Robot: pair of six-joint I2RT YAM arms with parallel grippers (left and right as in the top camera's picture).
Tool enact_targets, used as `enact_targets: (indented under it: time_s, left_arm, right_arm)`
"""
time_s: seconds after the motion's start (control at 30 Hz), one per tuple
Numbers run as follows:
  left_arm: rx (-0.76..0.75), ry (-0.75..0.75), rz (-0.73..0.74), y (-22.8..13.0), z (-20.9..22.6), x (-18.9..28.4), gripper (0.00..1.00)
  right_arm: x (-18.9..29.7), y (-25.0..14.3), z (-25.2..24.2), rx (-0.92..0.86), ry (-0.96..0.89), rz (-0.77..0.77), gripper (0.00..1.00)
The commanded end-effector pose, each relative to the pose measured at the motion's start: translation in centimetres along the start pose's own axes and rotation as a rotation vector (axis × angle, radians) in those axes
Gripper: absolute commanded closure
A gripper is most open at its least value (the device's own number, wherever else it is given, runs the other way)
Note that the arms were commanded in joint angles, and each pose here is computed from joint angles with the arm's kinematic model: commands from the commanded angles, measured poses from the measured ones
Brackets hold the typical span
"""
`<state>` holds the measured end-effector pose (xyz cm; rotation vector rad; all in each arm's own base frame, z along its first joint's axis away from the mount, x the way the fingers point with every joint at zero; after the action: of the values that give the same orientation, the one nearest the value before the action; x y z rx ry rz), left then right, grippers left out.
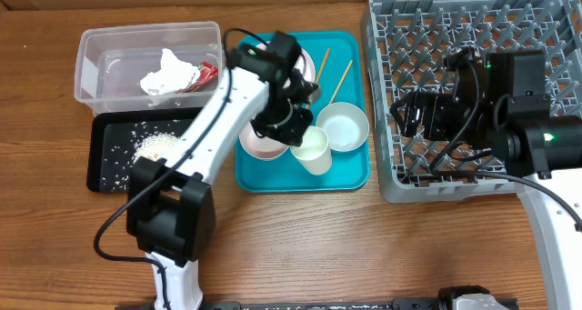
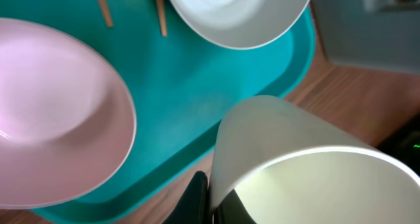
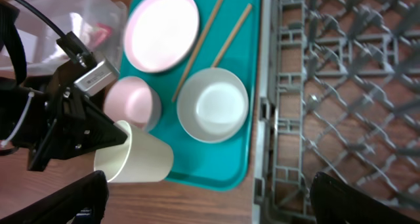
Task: Sort waste into correct bins and load items into the dishwasher
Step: 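Lift the white cup with the left gripper and pass it to the right gripper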
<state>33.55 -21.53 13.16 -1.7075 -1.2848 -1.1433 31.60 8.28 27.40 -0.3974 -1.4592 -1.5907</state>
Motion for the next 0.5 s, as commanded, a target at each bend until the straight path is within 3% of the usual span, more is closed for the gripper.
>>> enact_targets:
  time_s: [0.0,0.47]
  left_arm:
    - [-0.004,-0.136,-0.055,0.4,-1.2,3.5,0.96]
    - [-0.081,-0.486,-0.235,-2.7,-2.9,14.3,0.96]
  right_arm:
    - [1.1,1.5,1.5,0.03,0.064,-0.07,0.0]
    - [2.0,3.1,5.2,0.077,0.296,-0.15,0.0]
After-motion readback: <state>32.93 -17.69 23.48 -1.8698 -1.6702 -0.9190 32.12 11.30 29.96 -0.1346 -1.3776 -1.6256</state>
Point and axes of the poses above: each gripper's point midway between its finger pads, its own x axis back along the fingers, its own z axis along the line the jaws close on, y = z × x, the point moved 1 cm from there along x, back along the fingers, and after that the axes turned 13 degrees about x, right-handed, at the moved point
